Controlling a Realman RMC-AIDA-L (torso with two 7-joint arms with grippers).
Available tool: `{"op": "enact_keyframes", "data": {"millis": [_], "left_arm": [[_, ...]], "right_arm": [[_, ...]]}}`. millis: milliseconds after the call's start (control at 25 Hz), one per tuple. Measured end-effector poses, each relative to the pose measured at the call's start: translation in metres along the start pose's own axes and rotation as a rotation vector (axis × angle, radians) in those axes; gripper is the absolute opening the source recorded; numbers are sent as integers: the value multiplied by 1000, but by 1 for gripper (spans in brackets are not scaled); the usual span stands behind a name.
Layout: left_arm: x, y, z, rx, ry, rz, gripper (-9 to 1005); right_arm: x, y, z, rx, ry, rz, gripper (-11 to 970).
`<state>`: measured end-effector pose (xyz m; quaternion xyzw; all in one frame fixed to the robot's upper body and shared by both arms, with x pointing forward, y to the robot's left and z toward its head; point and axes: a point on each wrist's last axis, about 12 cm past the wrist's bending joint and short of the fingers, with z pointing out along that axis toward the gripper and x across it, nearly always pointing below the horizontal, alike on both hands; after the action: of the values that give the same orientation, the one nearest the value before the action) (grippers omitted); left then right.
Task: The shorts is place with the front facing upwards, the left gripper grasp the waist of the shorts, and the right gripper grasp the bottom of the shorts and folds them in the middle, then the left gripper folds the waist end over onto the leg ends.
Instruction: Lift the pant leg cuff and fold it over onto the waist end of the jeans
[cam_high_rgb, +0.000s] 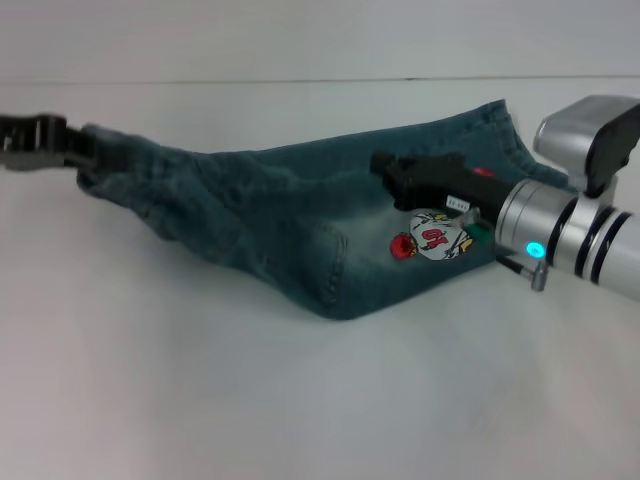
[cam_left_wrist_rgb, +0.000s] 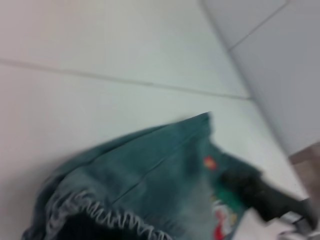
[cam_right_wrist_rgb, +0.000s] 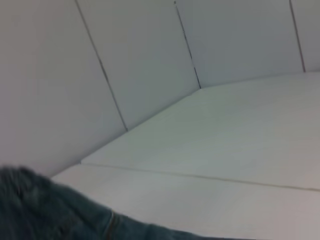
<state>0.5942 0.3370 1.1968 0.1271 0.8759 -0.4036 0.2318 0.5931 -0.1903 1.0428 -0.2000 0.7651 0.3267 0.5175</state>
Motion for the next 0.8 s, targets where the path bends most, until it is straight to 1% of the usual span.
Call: {"op": "enact_keyframes", "data": {"millis": [240, 360, 440, 480, 600, 800], "left_arm": [[-15, -18, -1, 120, -53, 39, 35], [-20, -25, -1, 177, -60, 56, 35], [-24, -33, 2, 236, -62, 63, 35], [-24, -33, 2, 236, -62, 63, 35], [-27, -37, 3, 264, -62, 69, 36], [-31, -42, 4, 297, -73, 82, 36]], "right_arm": [[11, 9, 6, 32, -12, -8, -2], [10, 14, 13, 38, -9, -12, -1], [8, 18, 19, 32, -2, -10, -1], [7, 20, 22, 27, 4, -10, -1], [4, 31, 34, -2, 47, -21, -1], [9, 52, 45, -79, 117, -37, -1]]}}
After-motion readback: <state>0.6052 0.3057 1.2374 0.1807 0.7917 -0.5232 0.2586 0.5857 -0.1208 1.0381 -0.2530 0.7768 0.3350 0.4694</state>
